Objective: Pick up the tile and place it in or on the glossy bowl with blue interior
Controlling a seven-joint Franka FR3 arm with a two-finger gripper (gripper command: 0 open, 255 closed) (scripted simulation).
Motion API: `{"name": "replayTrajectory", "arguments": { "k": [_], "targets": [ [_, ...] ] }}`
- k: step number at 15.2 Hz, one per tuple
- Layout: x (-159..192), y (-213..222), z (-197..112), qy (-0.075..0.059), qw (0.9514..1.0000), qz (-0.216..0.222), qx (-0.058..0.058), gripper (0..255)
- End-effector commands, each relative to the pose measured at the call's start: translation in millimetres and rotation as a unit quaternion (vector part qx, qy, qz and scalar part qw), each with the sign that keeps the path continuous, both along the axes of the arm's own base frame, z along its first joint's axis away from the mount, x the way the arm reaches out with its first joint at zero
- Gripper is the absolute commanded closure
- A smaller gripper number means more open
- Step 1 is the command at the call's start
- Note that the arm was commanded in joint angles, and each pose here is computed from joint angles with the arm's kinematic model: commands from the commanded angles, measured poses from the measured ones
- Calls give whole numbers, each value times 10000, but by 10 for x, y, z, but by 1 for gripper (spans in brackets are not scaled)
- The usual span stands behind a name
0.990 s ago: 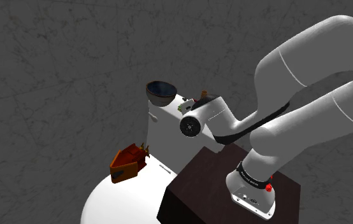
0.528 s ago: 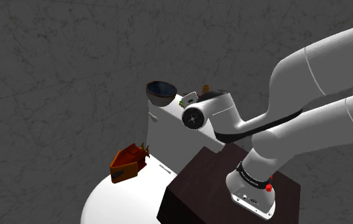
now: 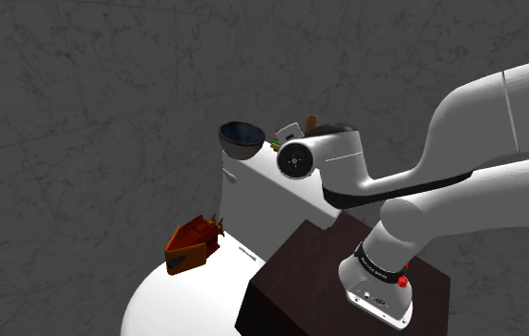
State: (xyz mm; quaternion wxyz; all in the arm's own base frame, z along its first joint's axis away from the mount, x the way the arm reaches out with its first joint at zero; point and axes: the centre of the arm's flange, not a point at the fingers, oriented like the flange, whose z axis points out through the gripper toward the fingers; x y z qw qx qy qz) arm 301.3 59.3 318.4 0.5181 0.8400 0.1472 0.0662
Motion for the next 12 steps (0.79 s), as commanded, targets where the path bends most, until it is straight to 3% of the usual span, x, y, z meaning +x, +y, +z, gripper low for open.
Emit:
{"name": "replayTrajectory", "arguments": {
  "k": [1,11,12],
  "targets": [
    [-5,-5,100,2,10000,1,2,255],
    [-5,-5,585,2,10000,1,2,255],
    [126,11,595,2,10000,1,2,255]
  ]
}}
